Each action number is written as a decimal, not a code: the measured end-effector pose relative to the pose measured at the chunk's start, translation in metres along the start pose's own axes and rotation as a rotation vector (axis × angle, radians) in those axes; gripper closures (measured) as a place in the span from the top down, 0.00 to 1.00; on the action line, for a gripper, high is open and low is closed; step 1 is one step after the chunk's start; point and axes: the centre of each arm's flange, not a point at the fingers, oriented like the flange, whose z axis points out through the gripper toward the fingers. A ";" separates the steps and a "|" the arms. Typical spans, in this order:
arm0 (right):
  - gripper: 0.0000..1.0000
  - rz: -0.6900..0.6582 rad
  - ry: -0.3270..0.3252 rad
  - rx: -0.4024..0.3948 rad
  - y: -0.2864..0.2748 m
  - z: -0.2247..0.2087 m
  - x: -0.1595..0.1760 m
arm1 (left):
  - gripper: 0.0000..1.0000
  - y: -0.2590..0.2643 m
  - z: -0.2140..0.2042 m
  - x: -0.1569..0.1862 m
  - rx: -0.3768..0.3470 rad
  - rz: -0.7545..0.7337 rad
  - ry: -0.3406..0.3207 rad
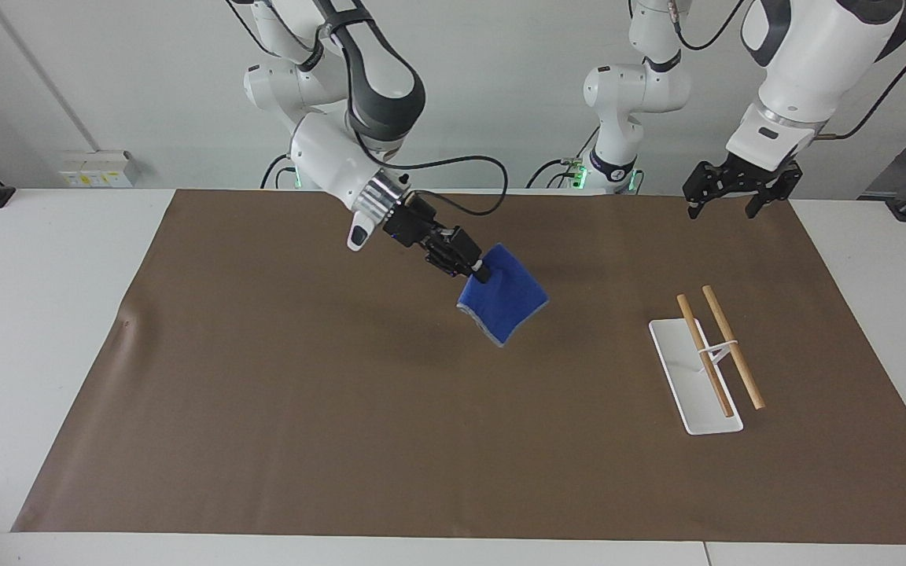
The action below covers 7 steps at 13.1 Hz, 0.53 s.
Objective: Right arm passes towel to left arm to hang
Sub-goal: 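Lift the blue towel with the right gripper toward the wooden rack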
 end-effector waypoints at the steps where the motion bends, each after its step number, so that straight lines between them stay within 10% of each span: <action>1: 0.15 0.047 -0.002 0.017 -0.007 0.007 -0.017 | 1.00 0.010 -0.001 -0.002 0.000 -0.089 0.008; 7: 0.15 0.281 -0.051 0.081 -0.021 0.021 -0.038 | 1.00 0.032 0.016 0.003 -0.134 -0.456 0.066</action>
